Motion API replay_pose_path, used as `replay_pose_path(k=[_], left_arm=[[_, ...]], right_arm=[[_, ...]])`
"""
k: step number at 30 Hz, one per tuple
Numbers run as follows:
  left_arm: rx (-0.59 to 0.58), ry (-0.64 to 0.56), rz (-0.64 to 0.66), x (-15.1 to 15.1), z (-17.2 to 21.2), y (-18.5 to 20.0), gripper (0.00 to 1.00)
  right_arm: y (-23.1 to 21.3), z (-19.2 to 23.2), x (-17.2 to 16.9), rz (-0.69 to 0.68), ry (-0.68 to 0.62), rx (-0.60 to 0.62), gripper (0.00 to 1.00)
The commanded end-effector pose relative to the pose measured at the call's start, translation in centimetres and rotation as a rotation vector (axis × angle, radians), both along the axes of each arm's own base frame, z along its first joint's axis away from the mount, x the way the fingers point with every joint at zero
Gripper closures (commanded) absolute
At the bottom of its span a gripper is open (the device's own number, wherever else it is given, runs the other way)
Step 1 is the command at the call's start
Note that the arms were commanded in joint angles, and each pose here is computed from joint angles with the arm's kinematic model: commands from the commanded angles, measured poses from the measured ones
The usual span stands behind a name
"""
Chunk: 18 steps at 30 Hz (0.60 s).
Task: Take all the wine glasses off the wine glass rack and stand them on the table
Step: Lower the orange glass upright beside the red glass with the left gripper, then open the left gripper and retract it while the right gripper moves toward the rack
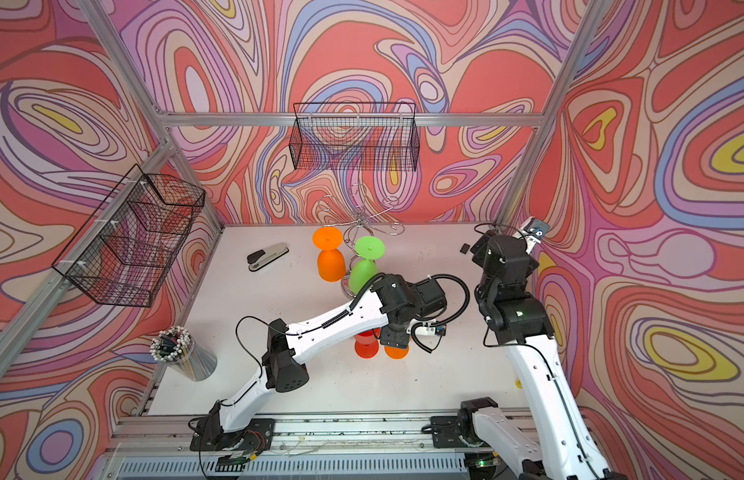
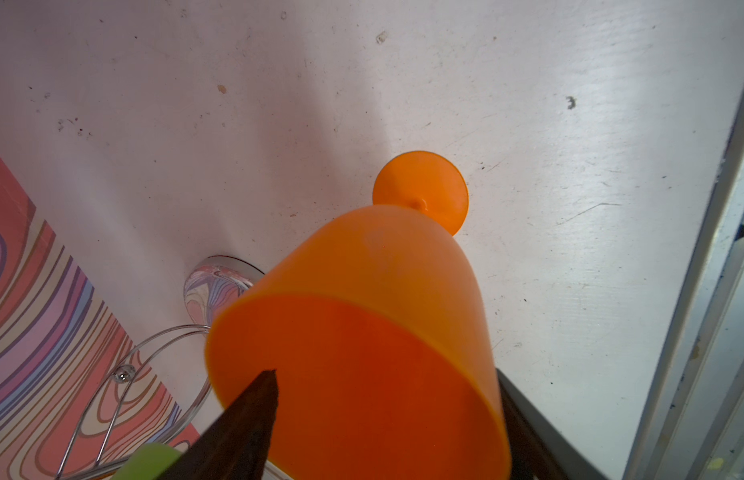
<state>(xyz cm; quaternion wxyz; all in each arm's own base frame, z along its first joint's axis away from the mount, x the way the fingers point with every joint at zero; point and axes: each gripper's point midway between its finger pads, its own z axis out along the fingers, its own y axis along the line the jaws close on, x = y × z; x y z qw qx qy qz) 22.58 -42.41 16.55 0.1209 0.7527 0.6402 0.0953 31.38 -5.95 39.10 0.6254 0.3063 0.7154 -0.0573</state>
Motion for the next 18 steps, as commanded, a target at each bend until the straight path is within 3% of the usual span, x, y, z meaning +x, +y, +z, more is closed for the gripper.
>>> replay_pose_path(k=[1,9,18], left_arm=[[-0.068,-0.044,-0.005,-0.2,3.8,0.4,0.18],[-0.151,-0.064,0.015,-0.6,7.3,1.1,0.16],[-0.452,-0.096,0.004,-2.3,15.3,1.7,0.16]], right_arm=[[0.0,-0.8,0.2,0.004,0.023,0.009,0.14],[0.5,-0.6,0.5,0.031,0.014,0.028,0.14],[1.4,0.1,0.3,0.087,-0.016,0.071,0.14]])
